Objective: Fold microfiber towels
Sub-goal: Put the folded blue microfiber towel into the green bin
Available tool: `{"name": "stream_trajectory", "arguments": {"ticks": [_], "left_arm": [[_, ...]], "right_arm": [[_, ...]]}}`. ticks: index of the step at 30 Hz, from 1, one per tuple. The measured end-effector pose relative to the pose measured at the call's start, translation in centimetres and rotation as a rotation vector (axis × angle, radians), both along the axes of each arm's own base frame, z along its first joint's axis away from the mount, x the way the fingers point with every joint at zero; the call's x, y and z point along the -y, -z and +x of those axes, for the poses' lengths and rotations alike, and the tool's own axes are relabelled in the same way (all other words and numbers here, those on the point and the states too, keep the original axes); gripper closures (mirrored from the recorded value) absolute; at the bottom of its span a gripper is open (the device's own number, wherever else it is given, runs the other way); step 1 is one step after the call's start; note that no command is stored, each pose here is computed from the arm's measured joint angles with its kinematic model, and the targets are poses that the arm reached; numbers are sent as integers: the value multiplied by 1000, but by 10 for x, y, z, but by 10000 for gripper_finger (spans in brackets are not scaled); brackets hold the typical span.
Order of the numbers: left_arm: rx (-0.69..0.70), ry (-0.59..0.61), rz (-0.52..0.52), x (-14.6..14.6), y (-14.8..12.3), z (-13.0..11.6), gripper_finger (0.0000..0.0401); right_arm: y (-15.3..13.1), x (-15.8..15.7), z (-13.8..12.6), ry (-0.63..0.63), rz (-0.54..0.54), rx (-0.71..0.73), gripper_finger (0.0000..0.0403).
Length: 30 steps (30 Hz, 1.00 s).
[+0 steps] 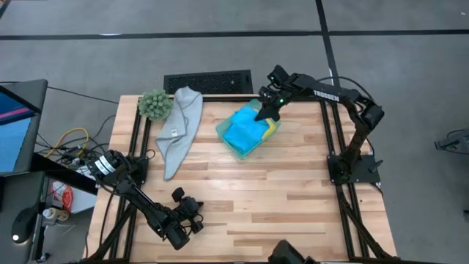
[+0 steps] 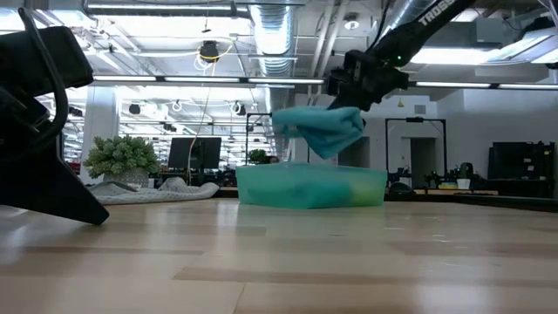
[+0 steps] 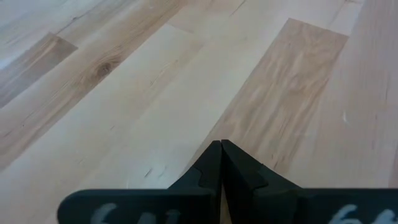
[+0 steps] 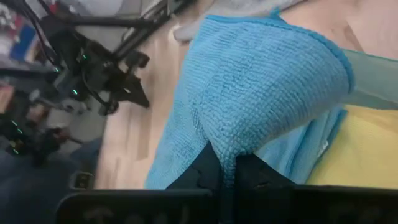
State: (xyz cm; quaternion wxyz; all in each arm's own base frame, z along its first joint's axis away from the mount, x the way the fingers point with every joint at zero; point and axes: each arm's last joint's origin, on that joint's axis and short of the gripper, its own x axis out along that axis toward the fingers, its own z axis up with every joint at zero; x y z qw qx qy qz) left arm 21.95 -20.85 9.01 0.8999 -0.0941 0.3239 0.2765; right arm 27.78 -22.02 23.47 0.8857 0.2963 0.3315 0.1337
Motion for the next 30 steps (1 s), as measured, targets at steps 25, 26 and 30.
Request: {"name": "stream_trajectory", "arguments": {"ticks": [25,26,30], "left_arm": [[-9,-6,8,-2,0,0,401],[-9,-6,8,-2,0,0,401],[-9,-6,10,-2,0,0,401]], "right_arm": [[56,27,-4,236,-316,-494,307],[55,26,-3,234,-337,-501,294],[49,22,2,219,-369,-515,246]]}}
